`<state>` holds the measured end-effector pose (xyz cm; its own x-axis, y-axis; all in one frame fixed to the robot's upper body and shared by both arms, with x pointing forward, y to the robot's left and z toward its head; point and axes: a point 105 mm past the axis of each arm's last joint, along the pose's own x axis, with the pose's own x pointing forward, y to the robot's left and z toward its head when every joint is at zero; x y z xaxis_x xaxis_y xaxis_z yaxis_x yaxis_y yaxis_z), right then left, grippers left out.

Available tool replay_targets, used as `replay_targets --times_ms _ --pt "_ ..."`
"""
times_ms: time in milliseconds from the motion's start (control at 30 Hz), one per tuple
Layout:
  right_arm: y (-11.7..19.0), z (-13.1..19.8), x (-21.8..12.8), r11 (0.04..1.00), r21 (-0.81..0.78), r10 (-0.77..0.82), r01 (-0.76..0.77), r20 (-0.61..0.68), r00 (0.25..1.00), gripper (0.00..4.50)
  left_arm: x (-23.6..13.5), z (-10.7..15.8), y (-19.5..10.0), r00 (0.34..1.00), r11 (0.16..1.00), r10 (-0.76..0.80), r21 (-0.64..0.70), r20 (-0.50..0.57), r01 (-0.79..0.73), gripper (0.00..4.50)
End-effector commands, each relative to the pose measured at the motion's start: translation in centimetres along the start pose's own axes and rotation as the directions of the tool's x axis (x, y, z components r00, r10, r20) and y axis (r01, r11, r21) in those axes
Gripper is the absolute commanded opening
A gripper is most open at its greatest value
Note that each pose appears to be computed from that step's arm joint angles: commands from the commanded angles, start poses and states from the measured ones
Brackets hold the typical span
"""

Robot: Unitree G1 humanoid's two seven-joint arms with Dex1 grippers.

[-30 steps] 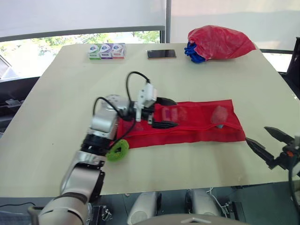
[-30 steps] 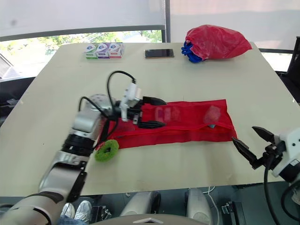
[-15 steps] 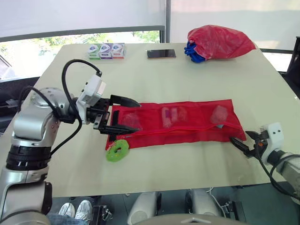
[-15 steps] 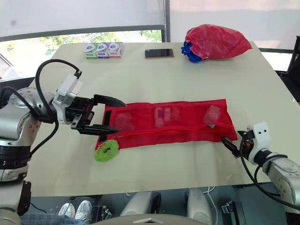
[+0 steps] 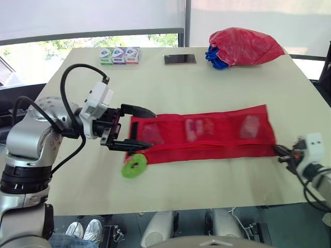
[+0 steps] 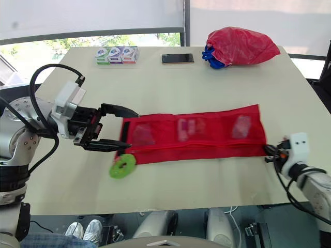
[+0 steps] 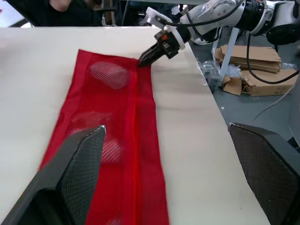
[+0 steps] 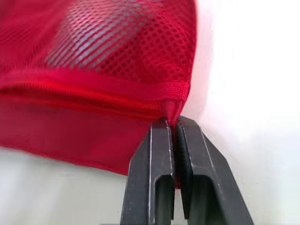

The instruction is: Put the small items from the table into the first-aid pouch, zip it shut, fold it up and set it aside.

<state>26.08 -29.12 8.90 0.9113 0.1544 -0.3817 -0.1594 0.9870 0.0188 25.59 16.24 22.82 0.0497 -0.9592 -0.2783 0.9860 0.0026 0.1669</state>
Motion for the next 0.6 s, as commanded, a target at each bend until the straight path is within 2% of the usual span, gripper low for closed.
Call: replay_targets --times_ms 33,167,400,600 --pt "-3.2 1.3 -1.8 0.989 -0.042 -0.142 0.143 0.023 0.99 0.08 -0.2 1.0 0.0 1.0 0.999 -0.006 0.043 0.005 0.005 4.5" --pt "-4.1 1.5 -2.5 0.981 -0.052 -0.188 0.188 0.016 0.982 0.08 0.0 0.8 0.1 1.0 0.999 -0.014 0.042 0.007 0.013 4.5" --pt "-3.0 1.8 -2.2 0.987 -0.059 -0.147 0.147 0.015 0.989 0.08 0.0 0.2 0.1 1.0 1.0 -0.01 0.019 0.004 0.01 4.5" --pt "-3.2 2.3 -2.6 0.985 -0.076 -0.156 0.158 0.03 0.987 0.08 0.1 0.3 -0.1 1.0 1.0 -0.007 0.011 0.012 0.007 4.5"
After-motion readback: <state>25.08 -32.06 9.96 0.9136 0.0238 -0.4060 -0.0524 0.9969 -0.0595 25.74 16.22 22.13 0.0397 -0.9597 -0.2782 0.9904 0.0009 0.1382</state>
